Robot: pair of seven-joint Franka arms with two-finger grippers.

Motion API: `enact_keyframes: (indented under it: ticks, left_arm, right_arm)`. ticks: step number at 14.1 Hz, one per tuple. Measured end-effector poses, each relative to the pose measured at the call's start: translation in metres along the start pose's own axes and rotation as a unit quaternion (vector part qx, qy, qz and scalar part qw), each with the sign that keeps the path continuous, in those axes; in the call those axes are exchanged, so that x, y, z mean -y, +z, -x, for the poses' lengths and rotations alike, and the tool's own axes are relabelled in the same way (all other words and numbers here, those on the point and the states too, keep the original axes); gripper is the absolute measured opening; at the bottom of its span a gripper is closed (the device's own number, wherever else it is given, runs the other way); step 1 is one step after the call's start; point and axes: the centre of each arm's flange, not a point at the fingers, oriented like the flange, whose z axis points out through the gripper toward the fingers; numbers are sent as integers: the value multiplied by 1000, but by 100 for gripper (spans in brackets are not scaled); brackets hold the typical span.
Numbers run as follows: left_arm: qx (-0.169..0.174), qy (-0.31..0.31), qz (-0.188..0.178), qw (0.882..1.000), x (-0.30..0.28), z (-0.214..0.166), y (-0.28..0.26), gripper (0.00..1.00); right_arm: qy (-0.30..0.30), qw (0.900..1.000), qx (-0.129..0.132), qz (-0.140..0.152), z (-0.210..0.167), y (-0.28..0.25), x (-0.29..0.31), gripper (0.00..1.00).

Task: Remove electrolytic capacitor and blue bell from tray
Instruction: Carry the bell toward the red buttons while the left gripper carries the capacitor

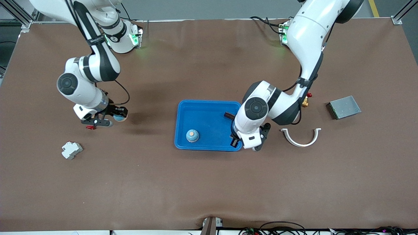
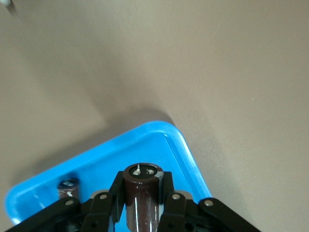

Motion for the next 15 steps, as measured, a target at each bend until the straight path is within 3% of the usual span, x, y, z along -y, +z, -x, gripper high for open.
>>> enact_keyframes:
  ticks: [6,11,15]
  left_arm:
    - [-8,95,-28,995,35,-54,-32,34]
    - [0,167,-41,985,88,-127,-58,34]
    - [13,205,-64,977,117,-167,-41,34]
  right_arm:
    - [-36,999,-26,0,-10,24,-52,63]
    - [-42,999,-23,2,-17,64,-63,63]
    - [-35,999,-21,2,-27,72,-73,63]
